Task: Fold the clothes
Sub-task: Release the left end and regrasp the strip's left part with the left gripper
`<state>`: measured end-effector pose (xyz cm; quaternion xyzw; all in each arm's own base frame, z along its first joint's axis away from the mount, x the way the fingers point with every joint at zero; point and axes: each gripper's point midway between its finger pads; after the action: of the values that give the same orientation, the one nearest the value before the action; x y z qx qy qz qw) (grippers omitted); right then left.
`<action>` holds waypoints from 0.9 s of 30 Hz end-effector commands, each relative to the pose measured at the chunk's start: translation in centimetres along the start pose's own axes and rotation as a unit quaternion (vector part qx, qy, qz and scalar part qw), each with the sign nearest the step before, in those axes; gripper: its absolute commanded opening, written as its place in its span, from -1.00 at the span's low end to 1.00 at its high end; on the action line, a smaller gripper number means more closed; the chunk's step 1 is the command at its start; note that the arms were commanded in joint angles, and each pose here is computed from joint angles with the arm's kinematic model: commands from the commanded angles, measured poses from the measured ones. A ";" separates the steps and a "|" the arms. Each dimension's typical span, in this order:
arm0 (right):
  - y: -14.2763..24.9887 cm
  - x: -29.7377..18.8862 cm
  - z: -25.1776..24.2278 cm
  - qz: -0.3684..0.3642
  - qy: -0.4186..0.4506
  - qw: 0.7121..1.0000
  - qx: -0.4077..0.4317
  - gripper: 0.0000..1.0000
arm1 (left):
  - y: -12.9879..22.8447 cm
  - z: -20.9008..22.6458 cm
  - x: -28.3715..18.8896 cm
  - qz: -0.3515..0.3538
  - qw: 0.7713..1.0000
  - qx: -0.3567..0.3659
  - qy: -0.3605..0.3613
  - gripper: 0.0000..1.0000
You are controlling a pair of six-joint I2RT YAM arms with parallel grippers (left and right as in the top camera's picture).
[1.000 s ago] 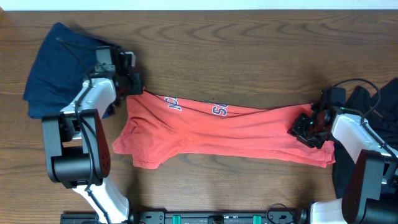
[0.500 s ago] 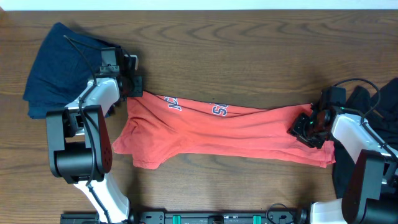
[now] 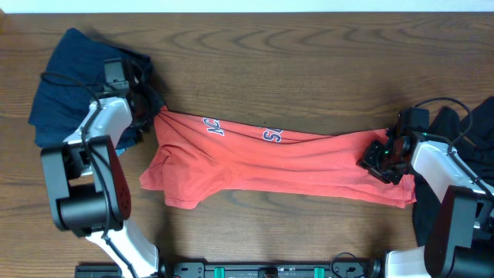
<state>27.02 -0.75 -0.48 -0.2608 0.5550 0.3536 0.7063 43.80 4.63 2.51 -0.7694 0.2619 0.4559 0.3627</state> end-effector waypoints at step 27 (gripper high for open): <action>-0.2 -2.9 -0.9 -0.027 -0.004 0.998 -0.057 -0.14 | 1.5 0.0 -10.3 0.015 0.993 0.117 -0.009 -0.63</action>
<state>25.66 -1.90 0.40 -0.2758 0.5629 0.3577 0.6922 38.31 4.54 8.29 -0.7136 0.3216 0.4608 0.4183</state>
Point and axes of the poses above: each gripper's point midway between its finger pads, its own x axis out along the fingers, its own z axis along the line the jaws close on, y = z × x, and after that the axes turned 3 degrees about x, right-handed
